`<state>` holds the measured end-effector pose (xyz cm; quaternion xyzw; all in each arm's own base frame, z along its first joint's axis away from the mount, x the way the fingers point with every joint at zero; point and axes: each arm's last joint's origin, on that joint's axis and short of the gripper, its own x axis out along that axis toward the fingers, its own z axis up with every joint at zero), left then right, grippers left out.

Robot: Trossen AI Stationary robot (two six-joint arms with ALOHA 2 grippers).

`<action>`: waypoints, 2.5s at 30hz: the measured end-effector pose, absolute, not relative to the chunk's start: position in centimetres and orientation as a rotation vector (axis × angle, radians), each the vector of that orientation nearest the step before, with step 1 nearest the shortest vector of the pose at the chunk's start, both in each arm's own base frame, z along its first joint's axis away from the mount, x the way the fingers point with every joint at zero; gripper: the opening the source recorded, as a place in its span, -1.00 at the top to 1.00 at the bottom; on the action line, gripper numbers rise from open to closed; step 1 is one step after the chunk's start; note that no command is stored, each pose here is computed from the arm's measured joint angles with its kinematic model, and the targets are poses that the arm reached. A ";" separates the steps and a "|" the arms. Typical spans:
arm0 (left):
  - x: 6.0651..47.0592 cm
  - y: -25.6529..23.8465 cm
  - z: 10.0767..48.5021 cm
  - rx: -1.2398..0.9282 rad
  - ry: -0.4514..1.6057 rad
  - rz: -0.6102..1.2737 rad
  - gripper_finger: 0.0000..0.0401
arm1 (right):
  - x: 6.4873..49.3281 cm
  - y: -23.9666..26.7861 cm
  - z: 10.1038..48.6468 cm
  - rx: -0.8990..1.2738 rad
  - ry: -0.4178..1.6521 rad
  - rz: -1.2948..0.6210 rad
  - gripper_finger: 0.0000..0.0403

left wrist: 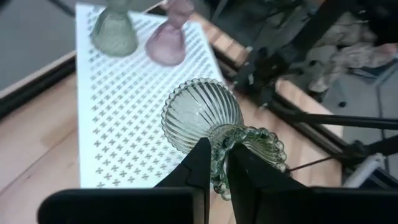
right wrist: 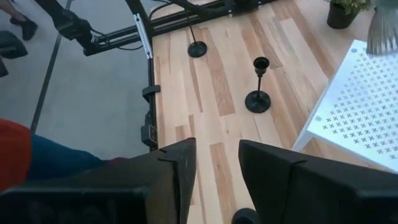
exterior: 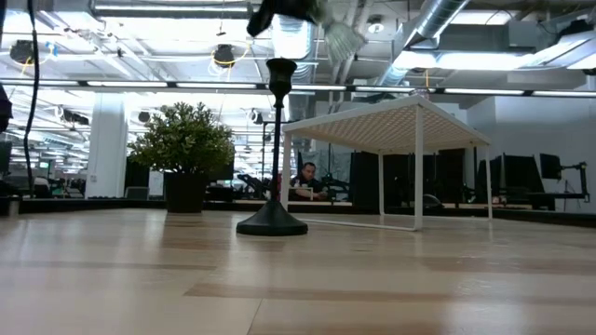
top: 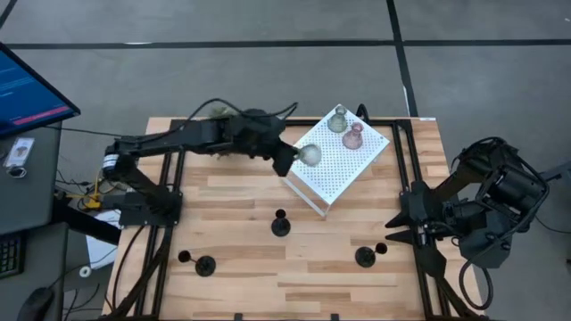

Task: Pick & Place candle stick holders
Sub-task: Put the green glass candle holder on the shelf aligned with the other pink candle holder

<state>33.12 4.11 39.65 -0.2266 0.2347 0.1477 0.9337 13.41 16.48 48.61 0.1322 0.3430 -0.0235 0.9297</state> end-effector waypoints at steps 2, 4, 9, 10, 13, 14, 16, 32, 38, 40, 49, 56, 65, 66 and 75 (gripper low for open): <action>33.7 4.3 39.0 -0.476 0.497 0.311 0.85 | 13.4 16.5 48.6 0.250 0.704 -0.040 0.43; 34.1 4.3 38.5 -0.481 0.513 0.314 0.85 | 13.4 16.5 48.6 0.235 0.705 -0.033 0.43; 34.9 4.6 37.5 -0.507 0.544 0.317 0.85 | 13.4 16.5 48.6 0.212 0.705 -0.025 0.43; 35.0 4.8 37.3 -0.511 0.555 0.319 0.85 | 13.4 16.4 48.6 0.212 0.705 -0.026 0.43; 35.0 5.4 36.9 -0.512 0.582 0.339 0.85 | 13.4 16.4 48.6 0.211 0.700 -0.031 0.43; 34.9 5.6 36.8 -0.506 0.592 0.345 0.86 | 13.4 16.4 48.6 0.211 0.700 -0.031 0.43; 34.8 6.2 36.5 -0.496 0.614 0.359 0.85 | 13.5 16.4 48.6 0.213 0.699 -0.035 0.43; 35.5 8.9 34.7 -0.510 0.685 0.334 0.86 | 14.8 15.2 48.6 0.234 0.688 -0.111 0.43; 35.5 8.9 34.9 -0.509 0.678 0.334 0.86 | 14.9 15.1 48.6 0.217 0.688 -0.113 0.43; 35.6 8.8 34.8 -0.507 0.678 0.332 0.86 | 14.9 15.1 48.6 0.217 0.688 -0.113 0.43; 35.7 8.9 34.6 -0.508 0.688 0.332 0.73 | 14.9 15.1 48.6 0.202 0.688 -0.108 0.43; 35.8 8.9 34.7 -0.486 0.681 0.322 0.79 | 14.9 15.1 48.6 0.202 0.688 -0.108 0.43; 36.1 8.9 35.0 -0.461 0.640 0.313 0.63 | 14.9 15.1 48.6 0.200 0.689 -0.107 0.43; 36.1 9.0 35.0 -0.460 0.631 0.312 0.61 | 14.9 15.1 48.6 0.200 0.689 -0.107 0.43; 36.4 9.1 35.5 -0.410 0.573 0.316 0.57 | 14.9 15.1 48.6 0.200 0.689 -0.107 0.43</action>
